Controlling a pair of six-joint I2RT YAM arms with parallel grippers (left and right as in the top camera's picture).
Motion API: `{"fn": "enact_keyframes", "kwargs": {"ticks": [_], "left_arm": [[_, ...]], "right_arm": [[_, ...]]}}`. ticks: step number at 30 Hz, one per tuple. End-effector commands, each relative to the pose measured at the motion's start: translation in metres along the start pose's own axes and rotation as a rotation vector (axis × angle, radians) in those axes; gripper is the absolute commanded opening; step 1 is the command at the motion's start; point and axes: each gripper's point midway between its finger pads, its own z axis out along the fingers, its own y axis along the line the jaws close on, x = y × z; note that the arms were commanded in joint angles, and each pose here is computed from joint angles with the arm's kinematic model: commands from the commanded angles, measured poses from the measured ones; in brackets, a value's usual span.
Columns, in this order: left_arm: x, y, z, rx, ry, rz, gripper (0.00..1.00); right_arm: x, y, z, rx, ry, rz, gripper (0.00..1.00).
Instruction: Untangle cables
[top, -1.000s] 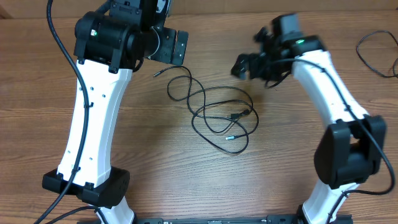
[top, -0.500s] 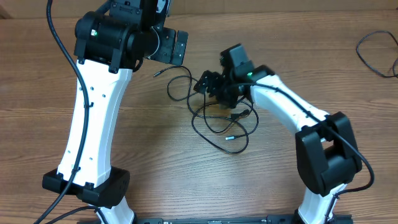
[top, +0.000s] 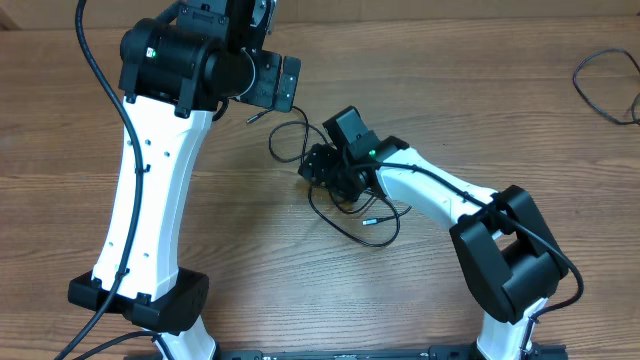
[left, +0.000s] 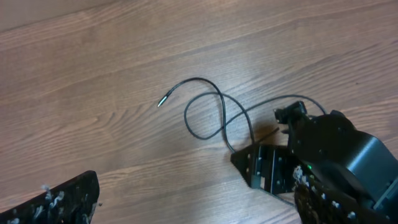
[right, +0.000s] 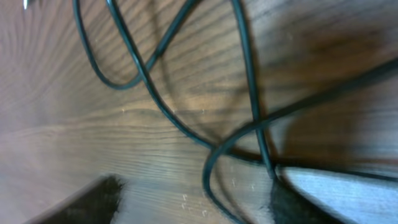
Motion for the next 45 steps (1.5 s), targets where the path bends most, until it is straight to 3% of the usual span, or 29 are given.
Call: {"fn": "enact_keyframes", "kwargs": {"ticks": [1,10,14,17,22,27,31,34,36,38,39,41,42,45], "left_arm": [[0.002,-0.001,0.003,-0.007,0.013,-0.01,1.0],[0.004,0.0,0.003,-0.011,0.023,-0.007,1.0],[-0.007,0.029,0.001,-0.155,-0.03,-0.092,1.0],[-0.015,0.069,-0.004,-0.292,-0.097,-0.295,1.0],[-0.028,0.101,-0.004,-0.23,-0.156,-0.428,1.0],[-0.034,0.1,-0.002,-0.071,-0.161,-0.461,1.0],[-0.035,0.097,-0.002,-0.057,-0.162,-0.425,1.0],[-0.034,0.092,-0.001,-0.047,-0.152,-0.399,1.0],[-0.033,0.089,-0.001,-0.044,-0.147,-0.395,1.0],[-0.033,0.085,0.0,-0.039,-0.144,-0.385,1.0],[-0.033,0.084,0.0,-0.038,-0.144,-0.379,1.0],[-0.034,0.083,0.0,-0.036,-0.143,-0.368,1.0],[-0.034,0.082,0.0,-0.036,-0.143,-0.367,0.99],[-0.033,0.082,0.0,-0.036,-0.142,-0.365,1.0]], "right_arm": [[-0.004,-0.022,0.019,0.044,-0.018,0.016,0.05],[-0.023,0.026,0.009,-0.095,-0.077,-0.303,0.04],[-0.037,0.065,-0.042,-0.157,-0.146,-0.471,0.04],[-0.06,0.089,-0.109,-0.142,-0.304,-0.546,0.04],[-0.095,0.107,-0.243,-0.121,-0.587,-0.623,0.04],[-0.11,0.115,-0.396,-0.156,-0.897,-0.705,0.04],[-0.116,0.107,-0.524,-0.155,-1.212,-0.699,0.04],[-0.12,0.085,-0.591,-0.1,-1.385,-0.647,0.04],[-0.124,0.069,-0.601,-0.061,-1.393,-0.62,0.04],[-0.131,0.052,-0.575,-0.058,-1.274,-0.593,0.08],[-0.136,0.045,-0.554,-0.075,-1.191,-0.561,0.15],[-0.148,0.033,-0.501,-0.106,-1.014,-0.479,0.5],[-0.152,0.029,-0.48,-0.115,-0.951,-0.448,0.56],[-0.162,0.022,-0.378,-0.158,-0.665,-0.399,0.56]]}}
